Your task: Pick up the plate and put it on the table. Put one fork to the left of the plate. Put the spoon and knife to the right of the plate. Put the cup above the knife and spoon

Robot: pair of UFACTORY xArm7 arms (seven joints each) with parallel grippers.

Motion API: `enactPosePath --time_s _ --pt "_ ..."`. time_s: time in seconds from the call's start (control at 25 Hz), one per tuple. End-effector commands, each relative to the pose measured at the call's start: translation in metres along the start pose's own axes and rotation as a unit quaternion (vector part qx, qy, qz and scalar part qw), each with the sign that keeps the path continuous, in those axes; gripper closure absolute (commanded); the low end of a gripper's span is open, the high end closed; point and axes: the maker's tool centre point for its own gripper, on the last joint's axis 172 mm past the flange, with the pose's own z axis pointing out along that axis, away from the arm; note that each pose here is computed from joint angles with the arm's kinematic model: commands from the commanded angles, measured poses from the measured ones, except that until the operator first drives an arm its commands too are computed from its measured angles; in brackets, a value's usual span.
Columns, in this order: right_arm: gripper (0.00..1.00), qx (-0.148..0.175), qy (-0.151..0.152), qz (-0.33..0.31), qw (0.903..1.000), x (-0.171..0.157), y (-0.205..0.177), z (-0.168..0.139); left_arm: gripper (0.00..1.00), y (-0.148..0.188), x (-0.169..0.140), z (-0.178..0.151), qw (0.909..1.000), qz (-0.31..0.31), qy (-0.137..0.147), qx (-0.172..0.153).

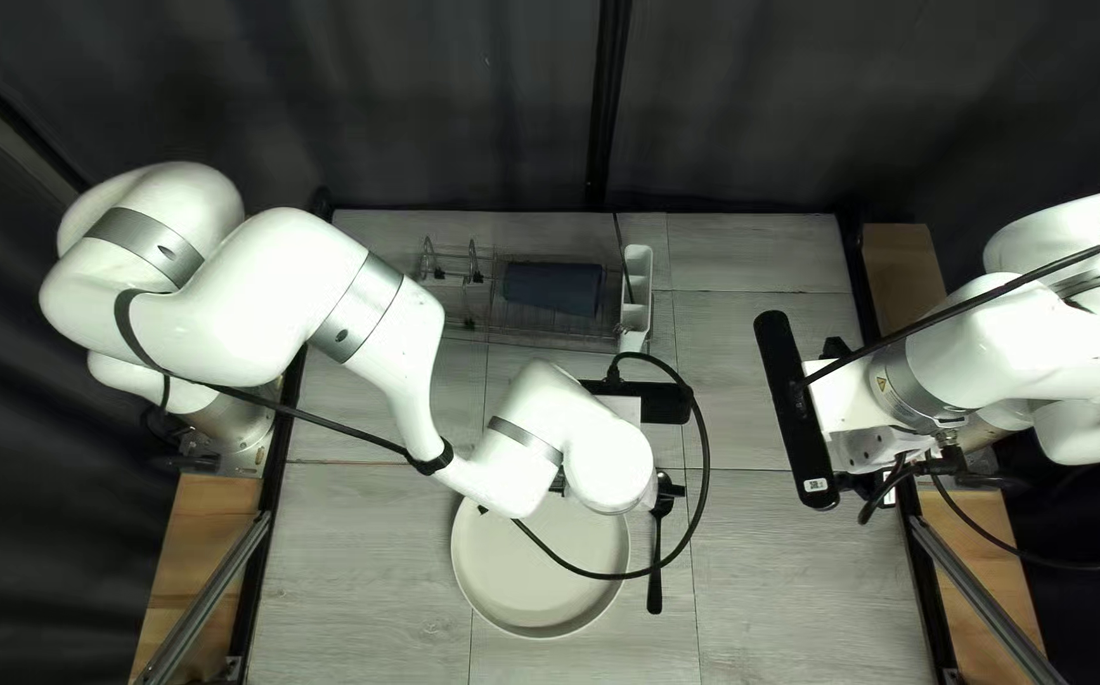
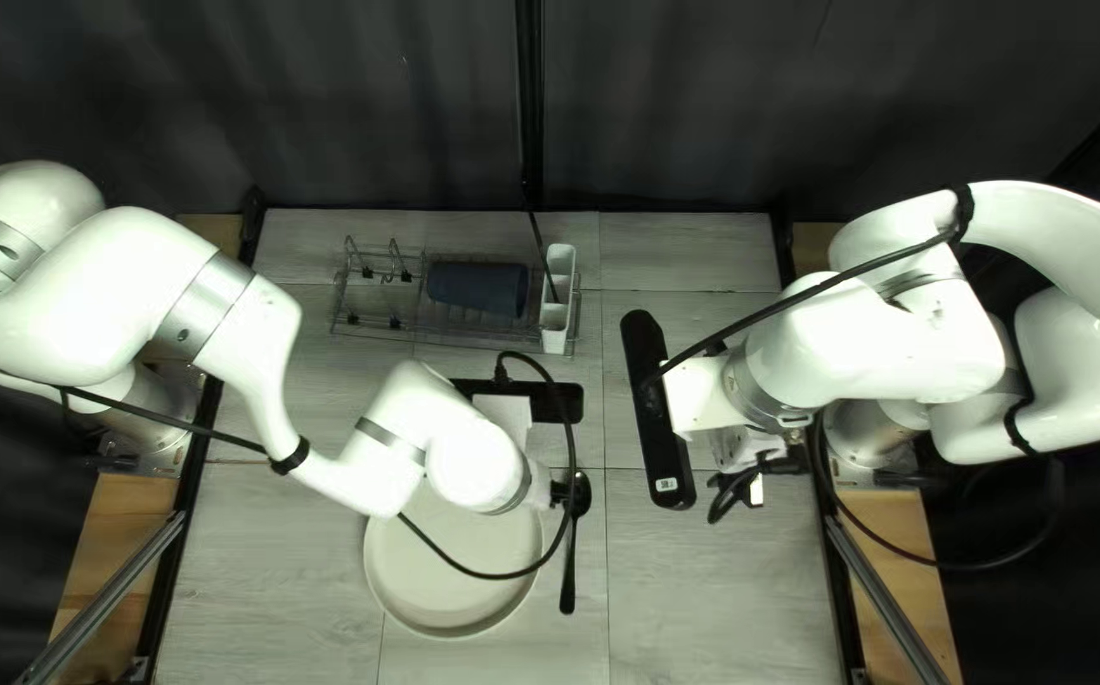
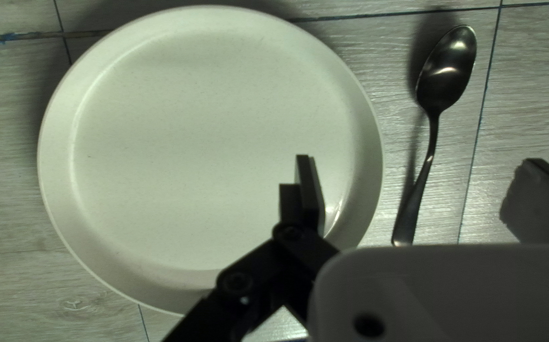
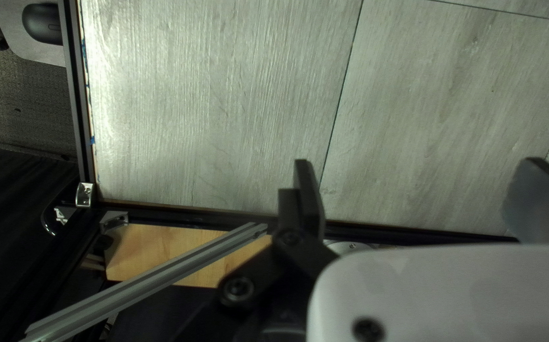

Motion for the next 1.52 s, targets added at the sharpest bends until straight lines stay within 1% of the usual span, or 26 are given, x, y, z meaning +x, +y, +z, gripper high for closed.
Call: enactPosePath --time_s 0.04,0.08,0.12,0.16,0.2,0.24,0.28,0.32,0.68,0.72,0.8,0.84,0.88,0.92,0.96,1.0,1.04,1.32,1.36,1.4,1.44,1.48,1.52 --pt "0.0 0.0 0.0 0.0 1.0 0.0 0.0 0.0 0.0 -0.007 0.001 -0.001 1.0 -0.008 0.0 0.002" --pt "0.0 0.0 0.0 0.0 1.0 0.0 0.0 0.0 0.0 -0.019 0.004 -0.009 0.9999 -0.011 0.004 0.002" --pt "0.0 0.0 0.0 0.0 1.0 0.0 0.0 0.0 0.0 -0.044 0.013 -0.028 0.9999 -0.008 0.012 0.001" --pt "0.0 0.0 0.0 0.0 1.0 0.0 0.0 0.0 0.0 -0.062 0.025 -0.043 0.9996 0.009 0.025 0.0" --pt "0.0 0.0 0.0 0.0 1.0 0.0 0.0 0.0 0.0 -0.076 0.036 -0.053 0.9989 0.031 0.035 0.006" --pt "0.0 0.0 0.0 0.0 1.0 0.0 0.0 0.0 0.0 -0.102 0.05 -0.066 0.9948 0.088 0.046 0.021" --pt "0.0 0.0 0.0 0.0 1.0 0.0 0.0 0.0 0.0 -0.116 0.057 -0.072 0.9913 0.12 0.049 0.024" --pt "0.0 0.0 0.0 0.0 1.0 0.0 0.0 0.0 0.0 -0.135 0.068 -0.079 0.9852 0.163 0.049 0.024" --pt "0.0 0.0 0.0 0.0 1.0 0.0 0.0 0.0 0.0 -0.135 0.068 -0.079 0.9852 0.163 0.049 0.024" --pt "0.0 0.0 0.0 0.0 1.0 0.0 0.0 0.0 0.0 -0.138 0.069 -0.08 0.9867 0.154 0.043 0.029" --pt "0.0 0.0 0.0 0.0 1.0 0.0 0.0 0.0 0.0 -0.143 0.073 -0.094 0.984 0.169 0.047 0.032" --pt "0.0 0.0 0.0 0.0 1.0 0.0 0.0 0.0 0.0 -0.148 0.083 -0.11 0.9734 0.22 0.053 0.037" --pt "0.0 0.0 0.0 0.0 1.0 0.0 0.0 0.0 0.0 -0.152 0.086 -0.116 0.9658 0.251 0.051 0.04" --pt "0.0 0.0 0.0 0.0 1.0 0.0 0.0 0.0 0.0 -0.165 0.088 -0.131 0.9389 0.34 0.036 0.042" --pt "0.0 0.0 0.0 0.0 1.0 0.0 0.0 0.0 0.0 -0.176 0.092 -0.143 0.918 0.393 0.034 0.043" --pt "0.0 0.0 0.0 0.0 1.0 0.0 0.0 0.0 0.0 -0.183 0.094 -0.151 0.907 0.418 0.031 0.04" --pt "0.0 0.0 0.0 0.0 1.0 0.0 0.0 0.0 0.0 -0.185 0.095 -0.154 0.9022 0.429 0.03 0.039" --pt "0.0 0.0 0.0 0.0 1.0 0.0 0.0 0.0 0.0 -0.185 0.095 -0.154 0.9022 0.429 0.03 0.039" --pt "0.0 0.0 0.0 0.0 1.0 0.0 0.0 0.0 0.0 -0.185 0.094 -0.151 0.9059 0.421 0.022 0.037" --pt "0.0 0.0 0.0 0.0 1.0 0.0 0.0 0.0 0.0 -0.189 0.094 -0.154 0.9045 0.424 0.025 0.041" --pt "0.0 0.0 0.0 0.0 1.0 0.0 0.0 0.0 0.0 -0.2 0.094 -0.165 0.893 0.447 0.03 0.04" --pt "0.0 0.0 0.0 0.0 1.0 0.0 0.0 0.0 0.0 -0.203 0.094 -0.17 0.8855 0.462 0.033 0.037" --pt "0.0 0.0 0.0 0.0 1.0 0.0 0.0 0.0 0.0 -0.216 0.097 -0.18 0.8662 0.498 0.034 0.031"
